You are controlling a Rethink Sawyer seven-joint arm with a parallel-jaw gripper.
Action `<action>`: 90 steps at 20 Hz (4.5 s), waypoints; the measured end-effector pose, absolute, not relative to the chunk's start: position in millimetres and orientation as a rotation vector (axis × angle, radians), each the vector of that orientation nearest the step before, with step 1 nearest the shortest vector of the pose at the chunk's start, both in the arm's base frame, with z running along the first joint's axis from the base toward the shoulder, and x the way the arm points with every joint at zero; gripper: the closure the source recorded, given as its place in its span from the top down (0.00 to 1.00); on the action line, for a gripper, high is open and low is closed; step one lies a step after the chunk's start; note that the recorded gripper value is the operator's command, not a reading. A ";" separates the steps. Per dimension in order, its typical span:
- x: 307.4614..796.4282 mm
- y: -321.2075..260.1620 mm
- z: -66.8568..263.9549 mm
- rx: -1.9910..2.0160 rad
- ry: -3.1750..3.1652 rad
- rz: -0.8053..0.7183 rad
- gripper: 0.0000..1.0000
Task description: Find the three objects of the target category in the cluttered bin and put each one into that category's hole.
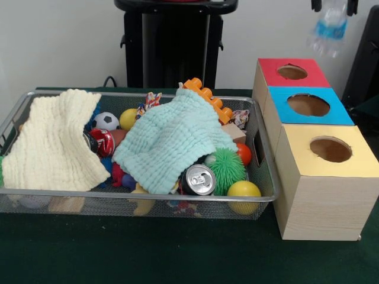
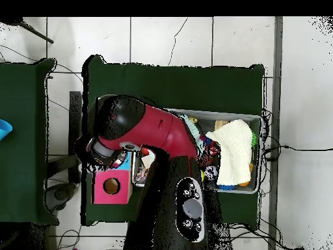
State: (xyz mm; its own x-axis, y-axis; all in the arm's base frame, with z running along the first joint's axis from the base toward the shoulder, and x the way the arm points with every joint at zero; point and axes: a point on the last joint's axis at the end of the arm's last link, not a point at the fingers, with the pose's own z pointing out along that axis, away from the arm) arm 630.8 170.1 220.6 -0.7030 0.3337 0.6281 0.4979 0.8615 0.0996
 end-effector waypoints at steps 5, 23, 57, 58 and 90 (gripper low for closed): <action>627.0 169.4 210.0 -0.591 -2.401 -0.325 1.00; 627.3 168.7 205.9 -0.589 -2.422 -0.311 1.00; 641.1 90.4 165.5 -0.586 -2.577 -0.097 1.00; 642.1 89.4 164.7 -0.583 -2.590 -0.089 1.00; 653.3 70.2 112.3 -0.529 -2.847 0.054 1.00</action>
